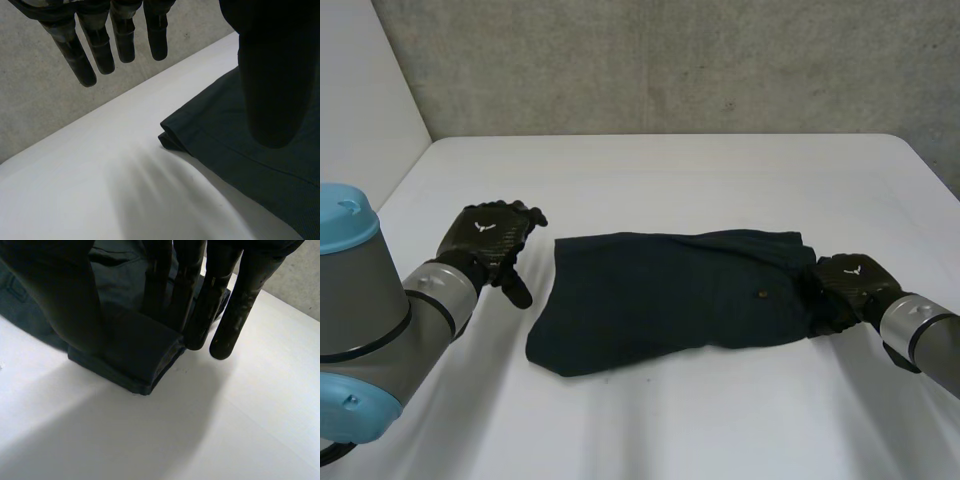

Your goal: Fold the shorts.

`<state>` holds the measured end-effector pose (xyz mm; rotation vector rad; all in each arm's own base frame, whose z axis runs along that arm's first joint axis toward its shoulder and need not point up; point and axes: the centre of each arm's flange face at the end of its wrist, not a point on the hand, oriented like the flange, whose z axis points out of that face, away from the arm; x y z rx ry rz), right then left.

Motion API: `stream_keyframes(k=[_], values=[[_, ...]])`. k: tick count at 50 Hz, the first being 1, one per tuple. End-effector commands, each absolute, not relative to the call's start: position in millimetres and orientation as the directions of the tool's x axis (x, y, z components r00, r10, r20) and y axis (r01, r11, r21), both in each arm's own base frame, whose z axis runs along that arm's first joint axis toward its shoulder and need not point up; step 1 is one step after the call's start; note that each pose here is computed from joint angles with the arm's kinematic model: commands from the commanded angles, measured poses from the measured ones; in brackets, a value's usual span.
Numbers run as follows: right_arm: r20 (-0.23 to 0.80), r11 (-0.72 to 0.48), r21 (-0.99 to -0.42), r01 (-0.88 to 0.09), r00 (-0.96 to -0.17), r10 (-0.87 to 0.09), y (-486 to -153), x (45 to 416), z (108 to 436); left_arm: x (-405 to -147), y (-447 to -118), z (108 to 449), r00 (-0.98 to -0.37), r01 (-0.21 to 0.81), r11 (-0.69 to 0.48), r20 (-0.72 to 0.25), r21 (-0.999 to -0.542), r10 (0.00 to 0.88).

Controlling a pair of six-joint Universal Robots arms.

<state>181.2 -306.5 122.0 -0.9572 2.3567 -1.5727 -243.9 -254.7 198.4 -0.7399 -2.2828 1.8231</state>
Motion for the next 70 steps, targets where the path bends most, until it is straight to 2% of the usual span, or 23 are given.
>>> stream_keyframes(k=[1,7,15,19,20,24,27,31,32,35,39,42,46,47,50,51,53,54,56,57,61,63,70], values=[[0.276,0.187,-0.878,-0.440,-0.786,-0.552,-316.8,177.7,124.6,-244.3,-254.2,198.0,-0.871,0.294,0.152,-0.199,-0.944,0.449],[0.366,0.149,-0.846,-0.512,-0.760,-0.537,-323.5,167.5,130.4,-243.7,-252.8,198.4,-0.870,0.296,0.152,-0.200,-0.943,0.450],[0.590,0.068,-0.718,-0.693,-0.658,-0.469,-329.8,158.3,164.4,-242.5,-251.5,204.9,-0.873,0.289,0.136,-0.203,-0.948,0.443],[0.639,-0.039,-0.700,-0.713,-0.601,-0.481,-323.1,186.4,182.8,-242.3,-250.8,206.9,-0.874,0.287,0.131,-0.203,-0.949,0.442],[0.657,-0.118,-0.699,-0.706,-0.566,-0.498,-314.7,210.0,193.0,-242.2,-250.7,207.9,-0.874,0.285,0.129,-0.202,-0.950,0.442],[0.680,-0.281,-0.698,-0.659,-0.487,-0.547,-286.6,261.8,210.8,-242.1,-250.4,209.4,-0.874,0.284,0.124,-0.204,-0.951,0.441],[0.692,-0.361,-0.693,-0.624,-0.435,-0.576,-267.0,286.9,215.2,-240.3,-251.5,214.2,-0.879,0.277,0.113,-0.204,-0.954,0.431],[0.687,-0.502,-0.700,-0.509,-0.288,-0.667,-215.9,334.8,212.7,-239.1,-251.6,218.8,-0.882,0.272,0.101,-0.206,-0.957,0.424],[0.668,-0.530,-0.712,-0.460,-0.212,-0.714,-195.9,349.9,202.5,-239.0,-251.3,219.1,-0.882,0.272,0.101,-0.206,-0.957,0.424],[0.620,-0.548,-0.741,-0.388,-0.080,-0.781,-165.0,366.8,181.4,-239.2,-250.9,224.3,-0.883,0.266,0.085,-0.208,-0.960,0.421],[0.577,-0.529,-0.769,-0.359,-0.035,-0.816,-158.4,371.2,171.2,-239.4,-251.8,230.1,-0.885,0.259,0.070,-0.208,-0.963,0.416],[0.561,-0.506,-0.784,-0.360,-0.061,-0.826,-160.2,371.9,175.0,-241.0,-253.3,234.9,-0.885,0.253,0.054,-0.209,-0.966,0.415],[0.464,-0.380,-0.850,-0.365,-0.177,-0.868,-171.7,369.9,183.0,-244.7,-255.9,243.2,-0.886,0.239,0.027,-0.207,-0.971,0.416],[0.403,-0.308,-0.887,-0.345,-0.251,-0.880,-181.1,365.0,193.7,-245.3,-256.4,244.3,-0.887,0.234,0.026,-0.203,-0.972,0.415],[0.295,-0.203,-0.940,-0.273,-0.361,-0.885,-195.9,353.8,217.4,-247.9,-260.3,252.0,-0.894,0.196,0.015,-0.173,-0.980,0.413],[0.218,-0.136,-0.967,-0.217,-0.415,-0.883,-202.5,347.3,230.1,-248.4,-261.5,253.2,-0.896,0.188,0.014,-0.165,-0.982,0.412],[0.149,-0.081,-0.983,-0.164,-0.465,-0.872,-209.8,341.0,241.1,-250.1,-264.2,258.2,-0.902,0.153,0.013,-0.134,-0.988,0.411],[0.079,-0.030,-0.994,-0.105,-0.507,-0.858,-217.0,335.4,251.9,-251.3,-264.6,259.9,-0.902,0.143,0.011,-0.126,-0.990,0.413],[0.029,0.005,-0.998,-0.059,-0.563,-0.826,-228.9,326.8,260.0,-256.7,-265.3,264.0,-0.901,0.111,0.007,-0.097,-0.994,0.423],[-0.008,0.025,-1.000,-0.018,-0.627,-0.779,-242.9,315.2,269.3,-260.4,-264.3,264.1,-0.896,0.105,0.007,-0.091,-0.994,0.434],[-0.017,0.022,-1.000,0.003,-0.752,-0.659,-270.8,289.8,280.1,-289.4,-256.9,259.0,-0.859,0.091,0.011,-0.073,-0.996,0.507],[-0.020,0.041,-0.999,-0.007,-0.774,-0.633,-277.3,285.1,275.5,-313.3,-251.7,248.2,-0.824,0.101,0.018,-0.073,-0.995,0.562],[-0.060,0.175,-0.982,-0.065,-0.777,-0.626,-295.9,294.1,236.2,-360.8,-253.1,207.9,-0.764,0.146,0.059,-0.075,-0.987,0.641]])
